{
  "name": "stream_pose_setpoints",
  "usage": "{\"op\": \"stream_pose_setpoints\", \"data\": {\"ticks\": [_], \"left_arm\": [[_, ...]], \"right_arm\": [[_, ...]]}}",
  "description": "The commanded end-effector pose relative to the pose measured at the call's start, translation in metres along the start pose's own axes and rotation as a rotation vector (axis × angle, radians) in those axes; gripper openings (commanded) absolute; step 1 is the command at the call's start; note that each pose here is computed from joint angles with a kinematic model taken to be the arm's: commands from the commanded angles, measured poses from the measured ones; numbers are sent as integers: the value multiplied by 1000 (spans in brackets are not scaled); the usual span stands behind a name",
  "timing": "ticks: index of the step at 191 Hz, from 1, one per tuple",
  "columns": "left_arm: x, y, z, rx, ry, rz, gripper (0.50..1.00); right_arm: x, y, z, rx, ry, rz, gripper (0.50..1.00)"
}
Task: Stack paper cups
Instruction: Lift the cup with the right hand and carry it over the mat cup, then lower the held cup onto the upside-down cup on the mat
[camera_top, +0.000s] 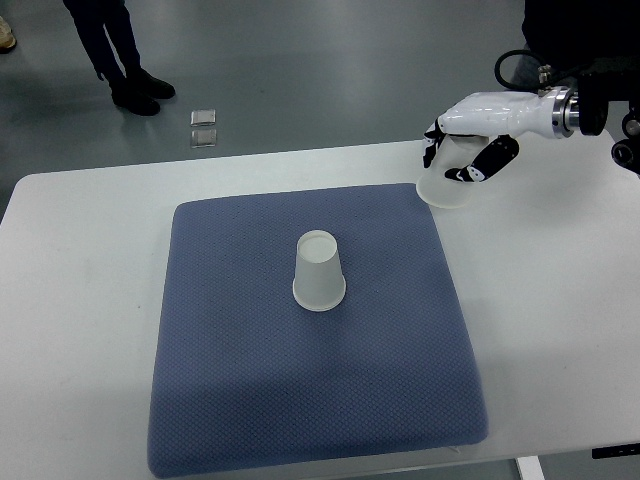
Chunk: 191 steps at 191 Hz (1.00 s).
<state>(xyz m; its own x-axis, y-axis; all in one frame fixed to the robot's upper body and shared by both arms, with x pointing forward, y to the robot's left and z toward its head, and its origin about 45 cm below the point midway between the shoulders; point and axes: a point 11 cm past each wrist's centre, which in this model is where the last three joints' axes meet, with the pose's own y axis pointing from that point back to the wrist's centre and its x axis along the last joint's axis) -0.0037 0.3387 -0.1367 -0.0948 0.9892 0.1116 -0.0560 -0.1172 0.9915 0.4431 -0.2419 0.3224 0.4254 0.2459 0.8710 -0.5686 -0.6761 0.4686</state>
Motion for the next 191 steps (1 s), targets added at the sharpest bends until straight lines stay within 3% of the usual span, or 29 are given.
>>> {"op": "stream_pose_setpoints", "data": {"ticks": [1,65,191], "left_arm": [[1,0,0,0,2,2,1000],[1,0,0,0,0,1,1000],[0,0,0,0,1,0,1000]], "right_arm": [[21,-6,-22,63,2,12,500],[31,-40,-80,237,-44,-9,500],[13,-66,-109,316,-67,-47,500]]}}
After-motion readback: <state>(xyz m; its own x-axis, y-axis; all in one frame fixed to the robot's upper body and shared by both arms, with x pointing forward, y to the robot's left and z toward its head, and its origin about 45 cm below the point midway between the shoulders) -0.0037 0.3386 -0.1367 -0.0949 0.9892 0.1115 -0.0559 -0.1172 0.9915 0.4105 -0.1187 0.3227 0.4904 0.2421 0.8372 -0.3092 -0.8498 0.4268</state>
